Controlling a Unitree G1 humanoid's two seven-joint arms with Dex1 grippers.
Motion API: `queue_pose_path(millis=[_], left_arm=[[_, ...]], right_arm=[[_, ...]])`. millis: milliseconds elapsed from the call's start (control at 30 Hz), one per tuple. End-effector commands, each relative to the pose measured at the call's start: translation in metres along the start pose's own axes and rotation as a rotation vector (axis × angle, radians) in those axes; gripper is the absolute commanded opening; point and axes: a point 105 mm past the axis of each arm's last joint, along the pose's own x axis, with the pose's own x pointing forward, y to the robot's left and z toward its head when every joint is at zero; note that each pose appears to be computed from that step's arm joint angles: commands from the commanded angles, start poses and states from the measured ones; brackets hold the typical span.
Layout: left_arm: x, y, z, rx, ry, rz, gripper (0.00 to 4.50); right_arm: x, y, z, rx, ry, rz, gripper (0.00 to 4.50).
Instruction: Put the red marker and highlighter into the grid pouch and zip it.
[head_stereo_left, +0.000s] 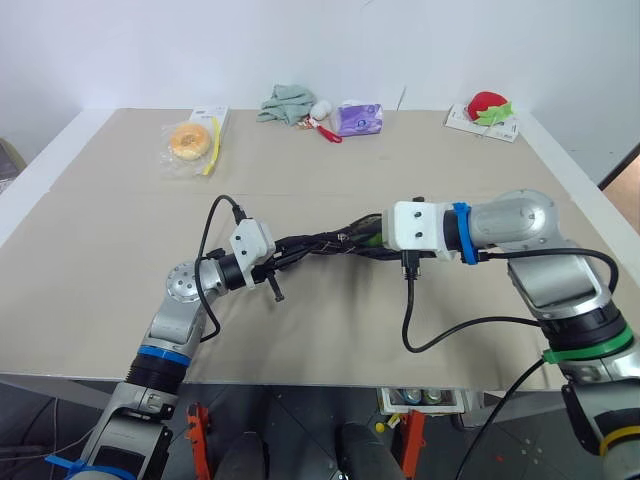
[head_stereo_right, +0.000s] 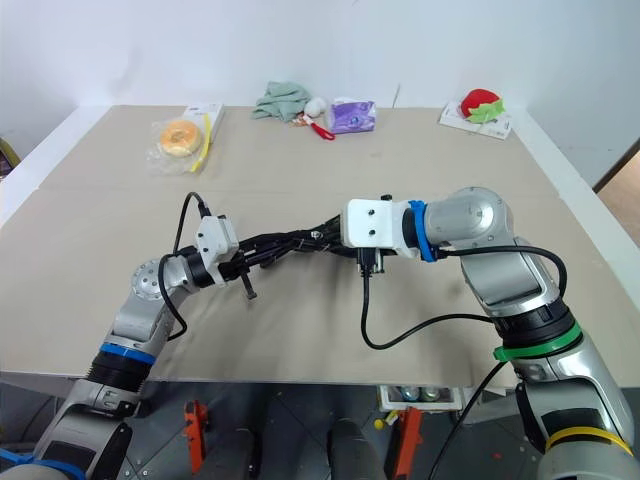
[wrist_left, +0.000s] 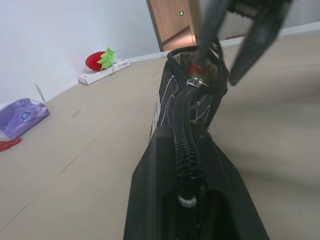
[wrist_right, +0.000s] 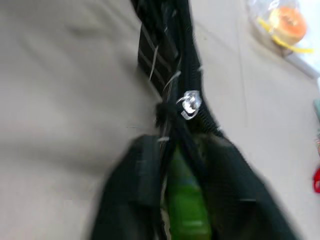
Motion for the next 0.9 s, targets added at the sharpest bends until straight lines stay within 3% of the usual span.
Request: queue_pose_path(millis=[33, 367, 567, 700, 900], left_arm=[[-0.001, 0.002, 0.014, 0.042, -0.036, 0.009, 0.00], [-0.002, 0.004, 0.013, 0.046, -0.032, 0.015, 0.00], [-0.002, 0.004, 0.013, 0.047, -0.032, 0.012, 0.00], [-0.001, 0.004, 0.013, 0.047, -0.033, 0.011, 0.00], [-0.001, 0.004, 0.013, 0.047, -0.032, 0.008, 0.00]], right_arm=[[-0.006, -0.012, 0.010, -0.057, -0.015, -0.040, 0.03], [-0.040, -0.022, 0.011, 0.107, -0.078, -0.085, 0.03], [-0.068, -0.028, -0.032, 0.196, 0.059, -0.169, 0.03], [-0.093, -0.028, -0.077, 0.248, 0.211, -0.240, 0.03], [-0.113, -0.028, -0.097, 0.286, 0.267, -0.286, 0.03]])
